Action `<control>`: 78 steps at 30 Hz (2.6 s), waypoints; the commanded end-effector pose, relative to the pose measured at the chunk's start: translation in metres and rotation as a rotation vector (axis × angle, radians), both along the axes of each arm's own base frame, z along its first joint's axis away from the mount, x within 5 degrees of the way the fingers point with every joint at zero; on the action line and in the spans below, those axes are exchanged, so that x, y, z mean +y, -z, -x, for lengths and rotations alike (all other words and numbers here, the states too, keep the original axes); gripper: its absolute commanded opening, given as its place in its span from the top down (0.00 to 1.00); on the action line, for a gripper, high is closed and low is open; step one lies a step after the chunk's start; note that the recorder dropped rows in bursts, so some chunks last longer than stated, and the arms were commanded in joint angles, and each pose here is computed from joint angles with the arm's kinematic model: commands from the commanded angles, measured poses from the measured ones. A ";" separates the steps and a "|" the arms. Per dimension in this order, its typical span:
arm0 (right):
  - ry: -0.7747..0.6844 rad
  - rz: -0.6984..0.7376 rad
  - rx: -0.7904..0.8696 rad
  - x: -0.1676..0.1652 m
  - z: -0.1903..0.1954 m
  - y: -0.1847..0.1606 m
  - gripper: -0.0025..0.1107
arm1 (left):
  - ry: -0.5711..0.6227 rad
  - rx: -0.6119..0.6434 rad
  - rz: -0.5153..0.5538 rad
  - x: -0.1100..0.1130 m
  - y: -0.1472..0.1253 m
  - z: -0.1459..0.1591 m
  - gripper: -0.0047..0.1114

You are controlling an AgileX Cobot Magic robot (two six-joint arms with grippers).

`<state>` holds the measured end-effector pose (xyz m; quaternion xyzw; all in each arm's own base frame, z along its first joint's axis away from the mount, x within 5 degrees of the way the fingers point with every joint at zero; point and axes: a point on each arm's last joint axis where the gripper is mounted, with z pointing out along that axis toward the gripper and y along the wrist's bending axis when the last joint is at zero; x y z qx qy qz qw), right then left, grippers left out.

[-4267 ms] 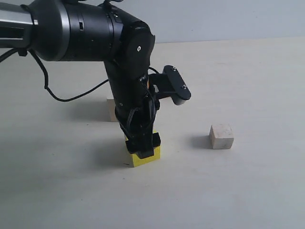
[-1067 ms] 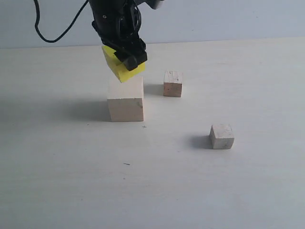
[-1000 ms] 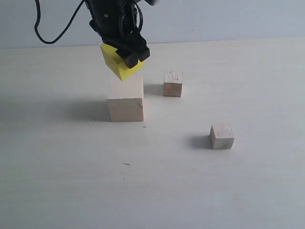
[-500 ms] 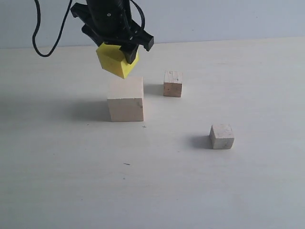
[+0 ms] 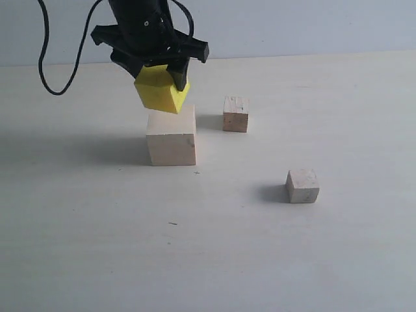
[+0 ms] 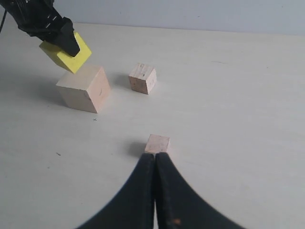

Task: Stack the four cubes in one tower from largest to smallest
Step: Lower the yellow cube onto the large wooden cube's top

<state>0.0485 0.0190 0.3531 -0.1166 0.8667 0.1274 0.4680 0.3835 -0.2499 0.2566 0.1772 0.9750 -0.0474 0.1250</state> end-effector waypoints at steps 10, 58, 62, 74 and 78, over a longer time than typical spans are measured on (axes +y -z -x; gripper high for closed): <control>-0.012 -0.016 0.004 0.001 0.001 0.001 0.98 | -0.126 0.032 0.073 -0.004 -0.004 0.002 0.96; -0.030 -0.028 0.029 0.003 0.003 0.002 0.98 | -0.222 -0.010 0.029 -0.014 0.003 -0.001 0.96; -0.030 -0.027 0.031 0.003 0.003 0.003 0.98 | -0.222 -0.003 0.009 -0.010 0.004 0.003 0.96; -0.030 -0.026 0.033 0.003 0.003 0.003 0.98 | -0.241 0.000 0.015 -0.012 0.003 0.006 0.96; -0.030 -0.026 0.033 0.003 0.003 0.003 0.98 | -0.248 0.009 0.006 -0.012 0.007 0.007 0.96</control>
